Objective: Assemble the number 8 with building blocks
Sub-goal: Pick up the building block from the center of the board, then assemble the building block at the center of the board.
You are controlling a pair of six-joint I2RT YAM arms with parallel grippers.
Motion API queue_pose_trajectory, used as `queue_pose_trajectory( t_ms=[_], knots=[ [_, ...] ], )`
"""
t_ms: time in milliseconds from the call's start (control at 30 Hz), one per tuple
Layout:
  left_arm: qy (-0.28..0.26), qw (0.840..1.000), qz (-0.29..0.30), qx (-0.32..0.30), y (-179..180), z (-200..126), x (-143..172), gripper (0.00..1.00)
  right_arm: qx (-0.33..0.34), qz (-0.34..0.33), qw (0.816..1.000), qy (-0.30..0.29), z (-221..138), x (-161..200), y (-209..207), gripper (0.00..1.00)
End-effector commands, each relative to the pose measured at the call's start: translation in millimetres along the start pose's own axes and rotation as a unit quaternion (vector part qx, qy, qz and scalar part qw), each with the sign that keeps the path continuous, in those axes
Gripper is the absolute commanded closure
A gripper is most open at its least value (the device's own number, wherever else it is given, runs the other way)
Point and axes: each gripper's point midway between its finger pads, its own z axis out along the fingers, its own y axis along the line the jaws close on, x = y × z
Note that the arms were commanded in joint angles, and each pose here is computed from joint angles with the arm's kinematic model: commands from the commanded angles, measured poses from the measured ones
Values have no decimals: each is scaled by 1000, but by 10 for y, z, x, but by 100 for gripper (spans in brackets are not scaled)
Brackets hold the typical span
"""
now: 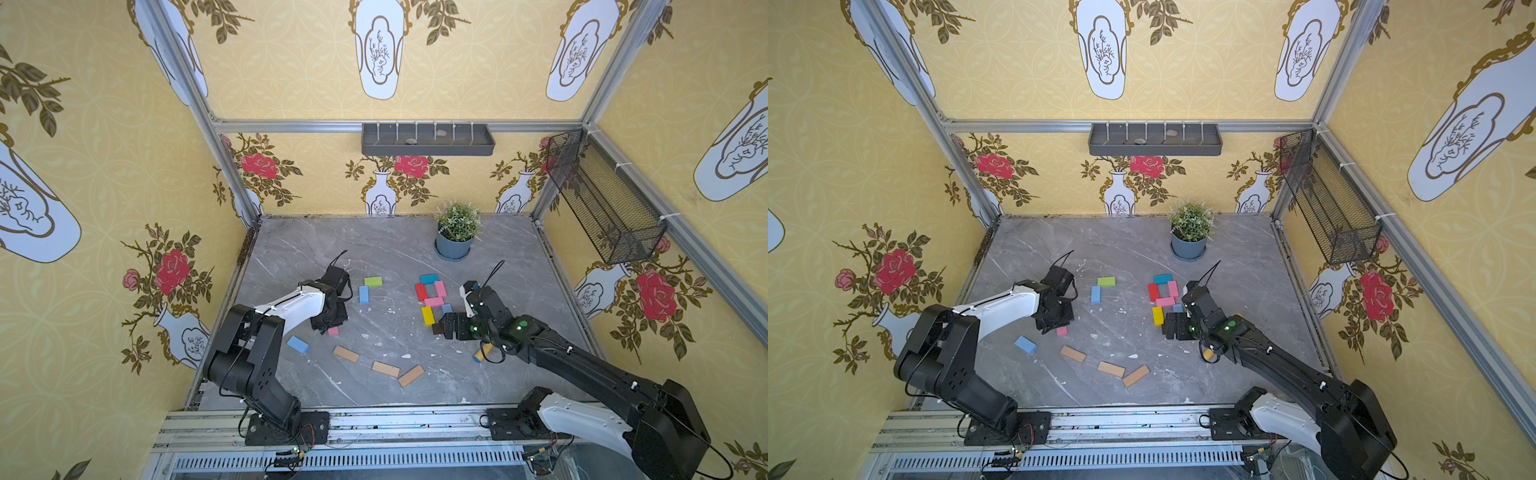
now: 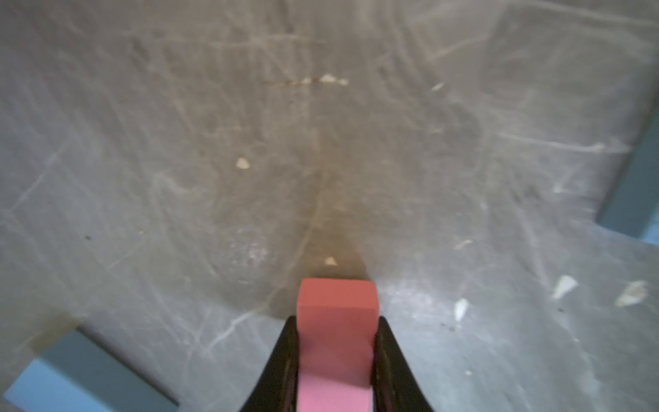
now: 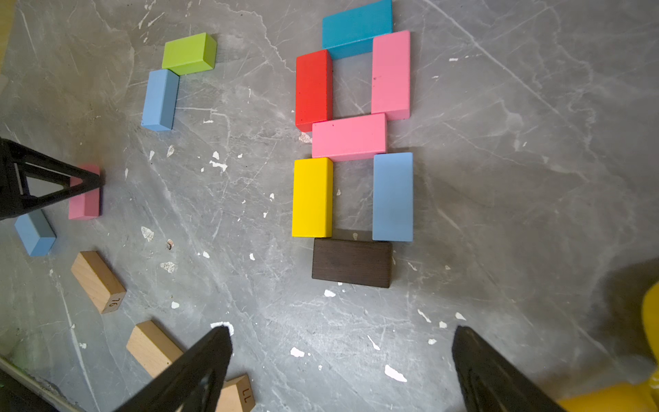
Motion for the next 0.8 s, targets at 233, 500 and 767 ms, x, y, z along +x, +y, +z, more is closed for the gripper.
queue_pose_trajectory(
  t_ms=[233,500,767],
  knots=[
    [-43,997,55,36,-742,-475,-217,83,-13,5,1000,-21,-20,-100,63,1],
    [-36,994,95,45,-1299,-407,-318,82,-10,9,1000,-27,-72,-116,49,1],
    [-17,993,113,43,-1621,-163,-340,81,-6,9,1000,-29,-117,-105,26,1]
  ],
)
